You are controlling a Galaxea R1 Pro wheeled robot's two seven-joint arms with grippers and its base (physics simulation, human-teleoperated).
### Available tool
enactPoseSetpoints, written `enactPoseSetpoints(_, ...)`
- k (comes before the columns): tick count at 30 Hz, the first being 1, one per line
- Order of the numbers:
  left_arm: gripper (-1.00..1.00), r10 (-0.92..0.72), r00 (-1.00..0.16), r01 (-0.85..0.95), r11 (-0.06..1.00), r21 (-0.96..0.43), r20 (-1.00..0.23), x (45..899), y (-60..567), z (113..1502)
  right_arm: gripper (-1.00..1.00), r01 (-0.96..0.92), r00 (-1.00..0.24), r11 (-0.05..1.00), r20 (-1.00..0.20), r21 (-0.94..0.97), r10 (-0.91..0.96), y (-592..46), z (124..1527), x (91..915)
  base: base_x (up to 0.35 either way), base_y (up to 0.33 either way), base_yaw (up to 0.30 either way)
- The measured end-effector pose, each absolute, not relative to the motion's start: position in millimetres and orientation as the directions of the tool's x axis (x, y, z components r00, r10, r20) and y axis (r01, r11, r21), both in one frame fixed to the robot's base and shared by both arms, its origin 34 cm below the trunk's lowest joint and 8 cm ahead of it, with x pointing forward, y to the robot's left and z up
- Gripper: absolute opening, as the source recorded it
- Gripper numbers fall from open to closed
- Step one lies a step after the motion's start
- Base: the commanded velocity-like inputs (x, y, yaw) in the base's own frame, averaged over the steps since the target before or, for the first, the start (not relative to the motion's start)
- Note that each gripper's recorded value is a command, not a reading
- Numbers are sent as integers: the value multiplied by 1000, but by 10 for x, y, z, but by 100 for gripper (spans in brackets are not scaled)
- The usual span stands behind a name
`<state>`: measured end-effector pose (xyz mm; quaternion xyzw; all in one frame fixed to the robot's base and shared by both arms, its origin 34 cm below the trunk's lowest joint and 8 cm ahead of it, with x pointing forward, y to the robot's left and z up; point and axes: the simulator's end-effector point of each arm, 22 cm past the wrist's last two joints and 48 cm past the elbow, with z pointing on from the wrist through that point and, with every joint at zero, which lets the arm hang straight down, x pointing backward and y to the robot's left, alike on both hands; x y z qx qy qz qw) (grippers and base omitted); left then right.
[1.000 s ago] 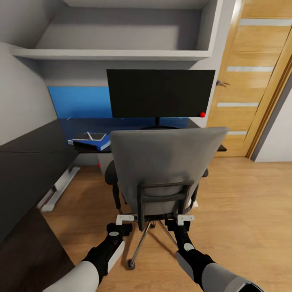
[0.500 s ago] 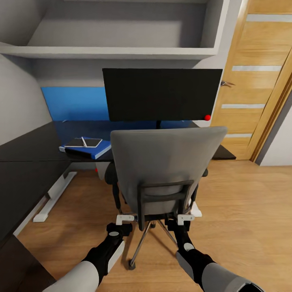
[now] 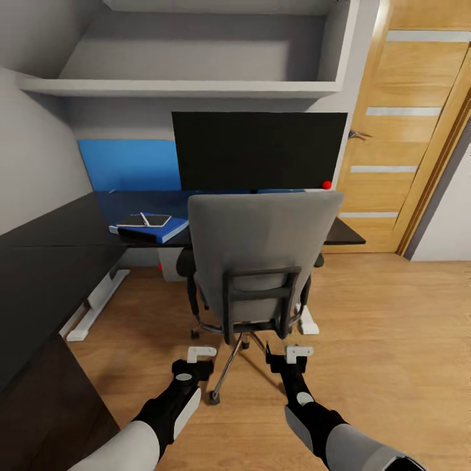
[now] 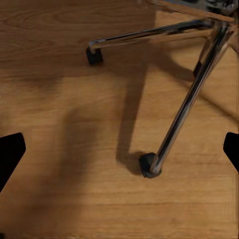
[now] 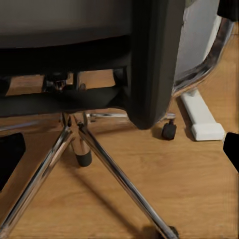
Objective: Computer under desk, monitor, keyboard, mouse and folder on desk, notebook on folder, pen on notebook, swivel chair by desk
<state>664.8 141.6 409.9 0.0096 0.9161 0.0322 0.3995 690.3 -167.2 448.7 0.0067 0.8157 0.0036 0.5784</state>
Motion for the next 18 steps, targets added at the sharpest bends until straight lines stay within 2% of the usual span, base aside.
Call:
enactPoseSetpoints(11,100,37,-681,-12,998,62,-731,6681,1418,4233,100,14,-336,1000,-942,15,19,-1677,4612,6933,-324,0,0)
enactPoseSetpoints(18,100,30,-679,-22,998,61,-733,6725,1433,4403,100,17,-332,1000,-943,13,18,-1708,4773,6972,-64,0,0)
